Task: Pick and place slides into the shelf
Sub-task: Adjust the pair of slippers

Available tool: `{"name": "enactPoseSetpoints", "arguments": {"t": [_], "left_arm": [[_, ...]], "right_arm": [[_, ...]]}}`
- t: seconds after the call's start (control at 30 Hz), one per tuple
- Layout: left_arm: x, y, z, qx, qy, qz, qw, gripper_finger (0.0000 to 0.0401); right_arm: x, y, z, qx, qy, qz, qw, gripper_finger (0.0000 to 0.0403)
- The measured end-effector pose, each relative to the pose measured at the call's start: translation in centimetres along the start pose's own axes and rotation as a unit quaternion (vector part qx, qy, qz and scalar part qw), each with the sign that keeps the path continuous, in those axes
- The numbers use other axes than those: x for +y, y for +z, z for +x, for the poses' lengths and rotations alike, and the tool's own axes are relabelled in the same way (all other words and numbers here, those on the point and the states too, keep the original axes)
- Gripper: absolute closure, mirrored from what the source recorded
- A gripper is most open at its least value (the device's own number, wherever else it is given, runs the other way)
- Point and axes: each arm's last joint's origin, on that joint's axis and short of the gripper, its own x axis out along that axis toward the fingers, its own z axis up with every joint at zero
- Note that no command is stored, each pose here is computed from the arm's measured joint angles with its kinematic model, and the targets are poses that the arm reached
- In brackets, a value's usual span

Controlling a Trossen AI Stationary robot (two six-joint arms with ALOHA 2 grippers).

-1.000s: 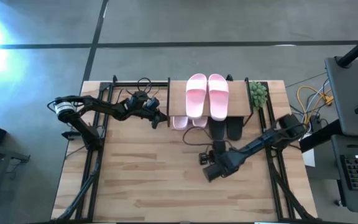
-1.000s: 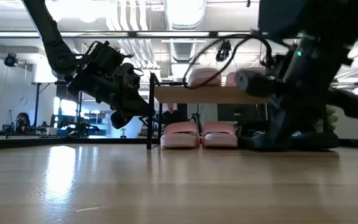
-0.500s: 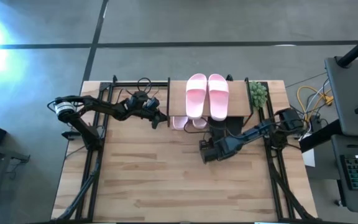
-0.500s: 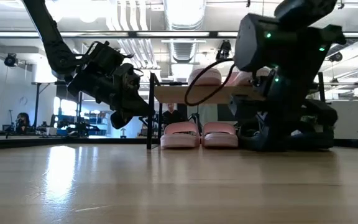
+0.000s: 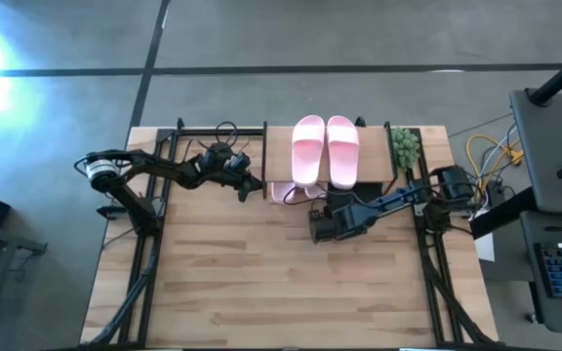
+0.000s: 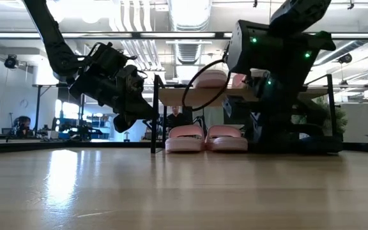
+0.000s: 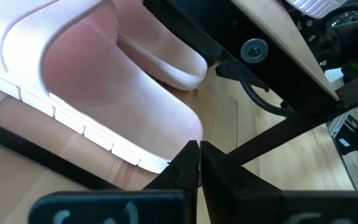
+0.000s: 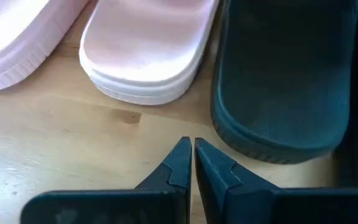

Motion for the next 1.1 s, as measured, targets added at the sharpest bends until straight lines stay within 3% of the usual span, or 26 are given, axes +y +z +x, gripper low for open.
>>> {"name": "enactPoseSetpoints", "arguments": {"t": [0.17, 0.4, 0.63, 0.83, 1.1], "left_arm": [[0.0, 0.0, 0.0, 0.000, 0.000, 0.000, 1.000, 0.0401], [0.0, 0.0, 0.0, 0.001, 0.000, -0.001, 1.000, 0.0401], [0.0, -0.1, 0.0, 0.003, 0.001, -0.002, 1.000, 0.0401], [0.0, -0.1, 0.0, 0.003, 0.000, 0.001, 1.000, 0.0401], [0.0, -0.1, 0.0, 0.004, 0.001, 0.001, 1.000, 0.0401]], "right_arm": [[0.1, -0.6, -0.7, 0.026, 0.013, -0.012, 1.000, 0.0390], [-1.0, -2.4, -5.6, 0.047, 0.054, 0.023, 0.997, 0.0390], [-5.4, -5.5, -8.4, 0.072, -0.031, 0.065, 0.995, 0.0390], [-8.4, -7.7, -7.3, 0.121, -0.094, 0.084, 0.985, 0.0390], [-11.2, -6.4, -5.6, 0.088, -0.113, 0.099, 0.985, 0.0390]]}}
